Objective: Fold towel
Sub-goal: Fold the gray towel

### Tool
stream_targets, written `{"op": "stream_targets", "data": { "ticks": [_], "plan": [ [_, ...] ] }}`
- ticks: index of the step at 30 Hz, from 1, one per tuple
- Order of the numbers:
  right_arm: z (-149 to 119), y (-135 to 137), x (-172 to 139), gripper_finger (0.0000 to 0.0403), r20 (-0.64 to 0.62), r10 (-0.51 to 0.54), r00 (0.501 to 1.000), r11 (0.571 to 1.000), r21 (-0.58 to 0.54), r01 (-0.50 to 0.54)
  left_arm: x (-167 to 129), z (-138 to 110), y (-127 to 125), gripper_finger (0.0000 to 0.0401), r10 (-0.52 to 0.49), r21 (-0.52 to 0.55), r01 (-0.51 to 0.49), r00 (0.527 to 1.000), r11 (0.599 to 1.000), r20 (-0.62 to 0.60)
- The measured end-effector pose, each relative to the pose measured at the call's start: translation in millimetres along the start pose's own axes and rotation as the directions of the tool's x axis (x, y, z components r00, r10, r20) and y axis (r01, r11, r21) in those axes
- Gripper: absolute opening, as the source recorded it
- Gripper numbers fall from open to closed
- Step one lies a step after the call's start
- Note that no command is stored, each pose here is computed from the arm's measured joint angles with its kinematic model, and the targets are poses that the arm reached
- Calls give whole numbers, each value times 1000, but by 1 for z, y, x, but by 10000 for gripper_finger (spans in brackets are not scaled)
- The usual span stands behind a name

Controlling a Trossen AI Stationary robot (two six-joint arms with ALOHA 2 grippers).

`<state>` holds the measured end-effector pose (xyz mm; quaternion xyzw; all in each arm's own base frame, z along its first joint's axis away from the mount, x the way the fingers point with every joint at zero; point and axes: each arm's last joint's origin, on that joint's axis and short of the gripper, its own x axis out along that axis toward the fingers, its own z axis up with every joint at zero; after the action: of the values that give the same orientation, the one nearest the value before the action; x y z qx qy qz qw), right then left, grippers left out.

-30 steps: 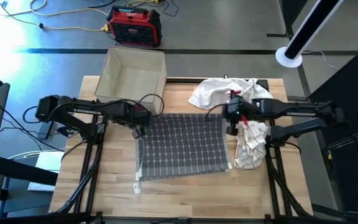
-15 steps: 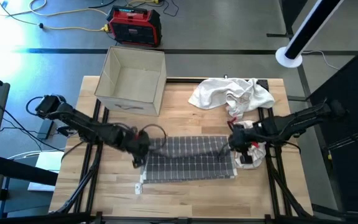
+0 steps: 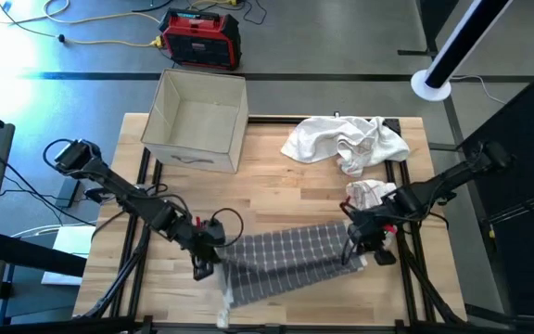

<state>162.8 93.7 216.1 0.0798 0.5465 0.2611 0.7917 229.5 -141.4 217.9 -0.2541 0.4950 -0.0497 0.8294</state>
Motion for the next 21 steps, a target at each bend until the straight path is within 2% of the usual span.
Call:
{"op": "stream_targets", "data": {
  "ticks": [3,7,9,13,16,19,21],
  "plan": [
    [-3,6,2,0,-20,-7,1000,999,-34,7,5,-1,-8,3,-39,18,39,999,999,19],
    [-12,7,3,0,-90,-74,993,997,-43,70,22,-4,-16,13,-79,-2,79,996,997,30],
    [-16,6,3,0,-119,-104,987,994,-29,101,32,-3,-22,15,-132,0,132,990,991,41],
    [-17,6,2,1,-137,-97,986,995,-6,97,48,-4,-32,16,-234,-1,234,972,972,32],
    [-18,6,2,3,-147,-84,986,996,-5,84,53,-4,-37,19,-272,-23,273,961,962,48],
    [-20,5,2,24,-172,-85,981,996,-16,83,60,-1,-45,33,-319,-36,322,946,946,53],
    [-23,5,1,51,-196,-83,977,997,-20,81,68,0,-49,53,-382,-64,385,923,921,55]
  ]
}}
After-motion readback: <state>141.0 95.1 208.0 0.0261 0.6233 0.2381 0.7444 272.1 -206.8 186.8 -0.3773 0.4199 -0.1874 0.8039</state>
